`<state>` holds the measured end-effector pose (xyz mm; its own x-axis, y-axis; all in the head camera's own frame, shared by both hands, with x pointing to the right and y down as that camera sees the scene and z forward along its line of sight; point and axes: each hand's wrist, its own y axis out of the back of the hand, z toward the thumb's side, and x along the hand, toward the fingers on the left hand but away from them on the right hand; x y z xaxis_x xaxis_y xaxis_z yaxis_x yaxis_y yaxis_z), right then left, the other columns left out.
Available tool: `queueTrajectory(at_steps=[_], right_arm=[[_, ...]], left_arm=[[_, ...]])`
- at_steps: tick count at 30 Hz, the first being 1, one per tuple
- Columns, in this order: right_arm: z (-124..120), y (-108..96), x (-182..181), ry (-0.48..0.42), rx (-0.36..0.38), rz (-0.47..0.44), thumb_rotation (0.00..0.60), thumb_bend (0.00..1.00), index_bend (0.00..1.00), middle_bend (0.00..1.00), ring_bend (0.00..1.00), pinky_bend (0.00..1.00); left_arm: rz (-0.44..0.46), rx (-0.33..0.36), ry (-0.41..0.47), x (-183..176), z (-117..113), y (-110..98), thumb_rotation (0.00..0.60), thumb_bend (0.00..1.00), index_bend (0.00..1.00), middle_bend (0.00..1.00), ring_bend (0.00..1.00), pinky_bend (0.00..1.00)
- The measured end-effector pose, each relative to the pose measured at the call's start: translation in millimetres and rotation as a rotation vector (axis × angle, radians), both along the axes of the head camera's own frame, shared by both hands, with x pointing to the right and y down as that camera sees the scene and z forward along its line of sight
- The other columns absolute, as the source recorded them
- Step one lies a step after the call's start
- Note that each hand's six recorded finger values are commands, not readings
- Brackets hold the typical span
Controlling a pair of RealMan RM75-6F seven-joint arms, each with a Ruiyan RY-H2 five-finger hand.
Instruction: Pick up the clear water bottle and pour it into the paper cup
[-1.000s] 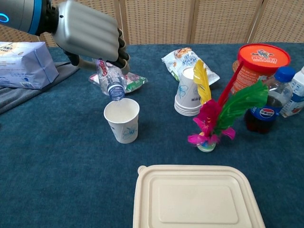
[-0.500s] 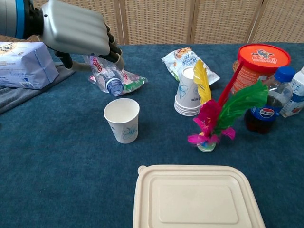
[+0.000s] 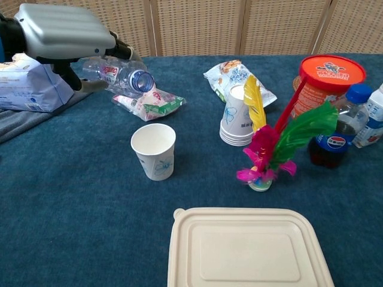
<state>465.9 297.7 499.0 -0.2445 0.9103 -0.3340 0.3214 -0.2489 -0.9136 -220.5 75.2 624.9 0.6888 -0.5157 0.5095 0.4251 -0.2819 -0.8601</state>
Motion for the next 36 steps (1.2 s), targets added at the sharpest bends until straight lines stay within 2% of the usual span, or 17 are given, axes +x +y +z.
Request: queueTrajectory(at_steps=[9, 25, 31, 36], right_arm=[[2, -3, -5, -0.007, -0.011, -0.017, 0.6, 0.45, 0.0, 0.02, 0.0, 0.0], [4, -12, -15, -0.017, -0.019, -0.056, 0.6, 0.45, 0.0, 0.02, 0.0, 0.0], [8, -19, -26, -0.031, -0.025, -0.09, 0.6, 0.45, 0.0, 0.02, 0.0, 0.0], [10, -24, -35, -0.04, -0.028, -0.113, 0.6, 0.45, 0.0, 0.02, 0.0, 0.0]], left_arm=[[-0.319, -0.107, 0.227, -19, -10, 3, 0.6, 0.59, 0.22, 0.31, 0.36, 0.44], [-0.881, -0.484, 0.644, -65, -17, 18, 0.6, 0.58, 0.22, 0.3, 0.35, 0.44], [-1.013, -0.572, 0.768, -85, -20, 25, 0.6, 0.58, 0.22, 0.3, 0.34, 0.43], [-1.072, -0.636, 0.845, -98, -22, 32, 0.6, 0.58, 0.21, 0.29, 0.34, 0.43]])
